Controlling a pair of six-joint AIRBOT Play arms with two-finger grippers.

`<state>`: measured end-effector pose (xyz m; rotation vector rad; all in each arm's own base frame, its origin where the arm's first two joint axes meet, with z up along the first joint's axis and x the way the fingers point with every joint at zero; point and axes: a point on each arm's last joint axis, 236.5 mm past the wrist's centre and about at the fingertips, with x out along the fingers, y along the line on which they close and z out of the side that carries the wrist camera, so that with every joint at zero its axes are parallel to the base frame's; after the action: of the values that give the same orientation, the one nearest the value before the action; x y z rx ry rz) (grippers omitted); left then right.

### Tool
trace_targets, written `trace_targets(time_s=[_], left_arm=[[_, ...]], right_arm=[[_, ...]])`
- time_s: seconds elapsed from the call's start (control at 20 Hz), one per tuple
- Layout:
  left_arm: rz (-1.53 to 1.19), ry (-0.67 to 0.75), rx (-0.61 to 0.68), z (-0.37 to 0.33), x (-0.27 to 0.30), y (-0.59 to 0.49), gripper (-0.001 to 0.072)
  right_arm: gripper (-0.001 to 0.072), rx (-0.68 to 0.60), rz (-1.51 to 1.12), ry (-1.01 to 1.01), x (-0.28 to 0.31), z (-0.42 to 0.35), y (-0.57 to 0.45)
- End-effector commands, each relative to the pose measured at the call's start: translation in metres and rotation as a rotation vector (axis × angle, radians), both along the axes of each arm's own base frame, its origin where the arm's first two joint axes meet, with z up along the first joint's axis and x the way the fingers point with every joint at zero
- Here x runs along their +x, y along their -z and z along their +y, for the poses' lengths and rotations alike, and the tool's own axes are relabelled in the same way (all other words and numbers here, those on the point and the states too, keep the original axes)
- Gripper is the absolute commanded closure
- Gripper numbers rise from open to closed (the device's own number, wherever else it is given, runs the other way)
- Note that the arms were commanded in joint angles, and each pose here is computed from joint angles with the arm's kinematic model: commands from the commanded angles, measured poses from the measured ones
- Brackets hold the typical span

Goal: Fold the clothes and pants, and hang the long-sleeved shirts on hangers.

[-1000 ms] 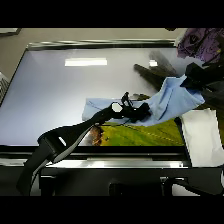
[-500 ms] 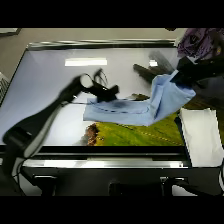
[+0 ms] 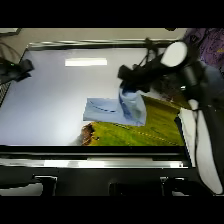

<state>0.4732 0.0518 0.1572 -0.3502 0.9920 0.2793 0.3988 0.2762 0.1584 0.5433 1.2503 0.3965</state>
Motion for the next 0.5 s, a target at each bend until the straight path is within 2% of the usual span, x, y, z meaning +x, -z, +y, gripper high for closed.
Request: trace_targets(time_s=[0.0,0.15,0.45], left_arm=[[-0.018,-0.127,0.047,0.066,-0.027,-0.022,0.0692],[-0.011,-0.145,0.045,0.074,-0.029,-0.020,0.0692],[0.018,-0.123,0.038,0.064,-0.028,-0.005,0.0692]], right_arm=[[0.0682,0.062,0.064,-0.013,-0.001,0.072,0.041],[0.0682,0.117,0.114,0.015,0.010,0.108,0.077],[0.0681,0.210,0.125,0.165,0.054,0.132,0.123]])
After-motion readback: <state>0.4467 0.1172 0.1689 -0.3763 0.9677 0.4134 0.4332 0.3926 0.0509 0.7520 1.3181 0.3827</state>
